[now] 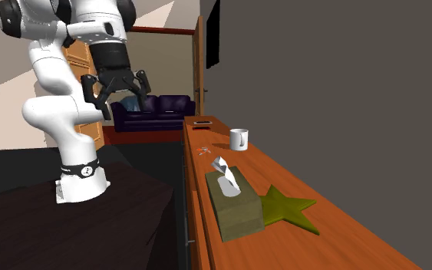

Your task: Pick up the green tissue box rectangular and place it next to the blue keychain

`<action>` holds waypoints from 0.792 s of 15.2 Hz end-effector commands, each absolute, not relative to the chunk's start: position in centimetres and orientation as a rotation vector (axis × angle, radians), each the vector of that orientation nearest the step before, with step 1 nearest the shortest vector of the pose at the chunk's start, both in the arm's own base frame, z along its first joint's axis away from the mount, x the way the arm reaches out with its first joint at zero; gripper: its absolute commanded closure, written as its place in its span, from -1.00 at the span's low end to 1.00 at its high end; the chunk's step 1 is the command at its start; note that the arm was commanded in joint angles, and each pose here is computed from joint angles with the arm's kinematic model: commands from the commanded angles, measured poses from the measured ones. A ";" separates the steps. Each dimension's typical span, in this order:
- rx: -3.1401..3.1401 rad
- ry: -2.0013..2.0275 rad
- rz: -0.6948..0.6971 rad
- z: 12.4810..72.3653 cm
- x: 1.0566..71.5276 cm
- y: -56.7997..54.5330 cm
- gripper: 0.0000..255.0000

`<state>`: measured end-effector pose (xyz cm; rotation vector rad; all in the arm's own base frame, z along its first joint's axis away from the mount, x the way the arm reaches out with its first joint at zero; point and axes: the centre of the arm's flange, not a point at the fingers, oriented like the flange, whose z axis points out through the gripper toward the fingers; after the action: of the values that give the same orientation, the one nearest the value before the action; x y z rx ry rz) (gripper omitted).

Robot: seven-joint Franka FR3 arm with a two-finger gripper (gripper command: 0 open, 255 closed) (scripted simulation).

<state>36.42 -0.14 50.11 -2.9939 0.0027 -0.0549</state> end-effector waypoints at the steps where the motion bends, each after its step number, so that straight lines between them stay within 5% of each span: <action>1: -2.952 -0.051 -0.094 48.4 38.5 -0.3 -1.00; 12: -2.702 -0.320 -0.260 40.6 48.5 2.6 -1.00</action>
<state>47.54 2.28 41.61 -2.7262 -0.2969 -0.2414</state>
